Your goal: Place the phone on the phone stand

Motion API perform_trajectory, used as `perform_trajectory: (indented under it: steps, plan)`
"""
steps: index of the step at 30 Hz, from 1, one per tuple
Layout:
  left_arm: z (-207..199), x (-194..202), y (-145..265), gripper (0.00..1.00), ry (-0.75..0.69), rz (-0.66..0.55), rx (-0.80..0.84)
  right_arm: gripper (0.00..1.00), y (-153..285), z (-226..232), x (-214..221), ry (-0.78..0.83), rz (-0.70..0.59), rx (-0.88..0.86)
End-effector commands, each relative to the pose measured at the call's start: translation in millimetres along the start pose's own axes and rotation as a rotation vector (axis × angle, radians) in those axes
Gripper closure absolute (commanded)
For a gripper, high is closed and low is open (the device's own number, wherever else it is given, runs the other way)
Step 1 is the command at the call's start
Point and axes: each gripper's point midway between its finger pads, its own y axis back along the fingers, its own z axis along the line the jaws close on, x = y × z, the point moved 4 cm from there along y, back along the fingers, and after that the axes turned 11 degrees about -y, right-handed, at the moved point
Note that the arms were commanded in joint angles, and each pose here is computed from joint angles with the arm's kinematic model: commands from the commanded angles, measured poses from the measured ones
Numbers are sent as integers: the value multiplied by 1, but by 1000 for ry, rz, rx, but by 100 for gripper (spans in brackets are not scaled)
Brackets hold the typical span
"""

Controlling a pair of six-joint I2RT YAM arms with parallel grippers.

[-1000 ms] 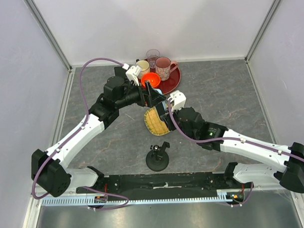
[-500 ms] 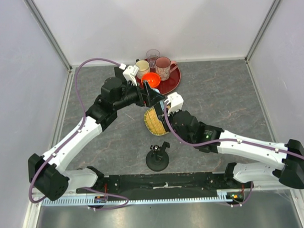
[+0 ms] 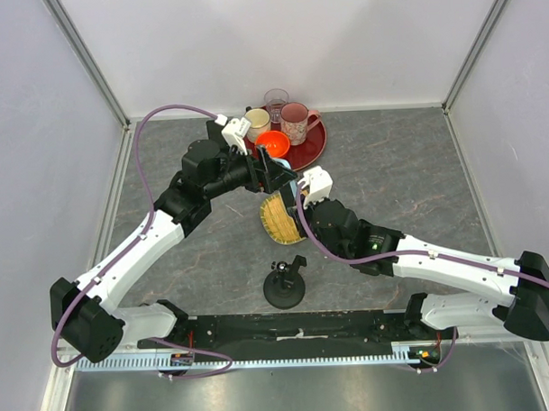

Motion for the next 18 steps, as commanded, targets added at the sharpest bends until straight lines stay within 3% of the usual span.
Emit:
perform_trajectory:
  steps: [1,3,6,7,8,9,11,12,15,18]
  plan:
    - [-3,-11,2,34,-51,-25,16,100,6,12,-38,-83,-124,-33]
    - [-3,-12,2,41,-57,-22,15,100,5,12,-37,-78,-123,-29]
    - [-3,-12,2,65,-68,-19,15,100,5,11,-36,-77,-123,-24]
    - [-3,-12,2,82,-70,-16,16,100,5,11,-36,-78,-122,-25]
    - [-1,-11,2,90,-70,-14,12,100,6,11,-36,-78,-122,-27]
    - [-1,-11,3,97,-77,-14,7,91,6,10,-35,-76,-122,-25]
    - [2,-13,5,98,-82,-24,-15,68,6,11,-36,-74,-121,-29]
    - [4,-12,6,98,-88,-27,-29,51,7,11,-35,-69,-116,-30]
    - [13,-14,11,98,-97,-52,-96,23,7,11,-36,-61,-112,-33]
    - [26,-20,19,98,-106,-82,-204,12,10,8,-39,-58,-121,-24]
